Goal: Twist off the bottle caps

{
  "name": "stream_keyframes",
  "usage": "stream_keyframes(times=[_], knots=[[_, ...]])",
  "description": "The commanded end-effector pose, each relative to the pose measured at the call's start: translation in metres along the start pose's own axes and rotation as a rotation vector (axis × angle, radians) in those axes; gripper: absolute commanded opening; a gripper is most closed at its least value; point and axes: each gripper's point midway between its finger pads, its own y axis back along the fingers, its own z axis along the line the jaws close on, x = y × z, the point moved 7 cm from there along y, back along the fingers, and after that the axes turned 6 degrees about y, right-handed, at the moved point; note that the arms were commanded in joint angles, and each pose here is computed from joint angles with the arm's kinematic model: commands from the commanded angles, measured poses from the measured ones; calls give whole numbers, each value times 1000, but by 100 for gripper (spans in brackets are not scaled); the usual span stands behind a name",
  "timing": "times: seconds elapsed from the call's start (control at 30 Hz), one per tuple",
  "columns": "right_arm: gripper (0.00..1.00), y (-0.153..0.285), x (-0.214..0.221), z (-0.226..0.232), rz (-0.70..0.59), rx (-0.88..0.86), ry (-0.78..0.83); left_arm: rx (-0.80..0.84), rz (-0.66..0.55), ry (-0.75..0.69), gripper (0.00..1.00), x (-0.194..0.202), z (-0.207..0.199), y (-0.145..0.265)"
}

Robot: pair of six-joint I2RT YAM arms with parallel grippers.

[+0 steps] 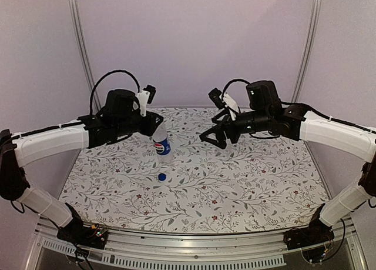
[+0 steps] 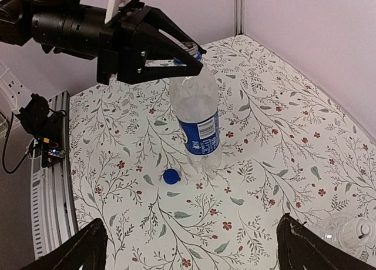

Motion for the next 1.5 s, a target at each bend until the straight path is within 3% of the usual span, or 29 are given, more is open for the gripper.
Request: stream_keyframes(times=[0.0,0.4,0.63,0.8,0.93,1.1,1.23,1.47], knots=[[99,9,-4,-10,-14,96,-34,-81,-24,-8,0,-5,17,-19],[99,14,4,-16,2,124,-44,-114,20,-20,2,2,27,-45],[99,13,8,-19,11,139,-47,-111,28,-21,22,5,27,-46],[99,12,11,-21,17,140,-53,-82,22,-20,56,3,24,-43],[99,12,13,-22,20,147,-57,-69,11,-9,74,0,22,-39],[99,15,11,-28,22,203,-67,-31,-34,12,89,-11,18,-27],[99,19,9,-42,38,345,-87,-18,-86,30,99,-23,17,-13],[98,20,7,-75,89,577,-124,33,-203,62,100,-38,15,28]])
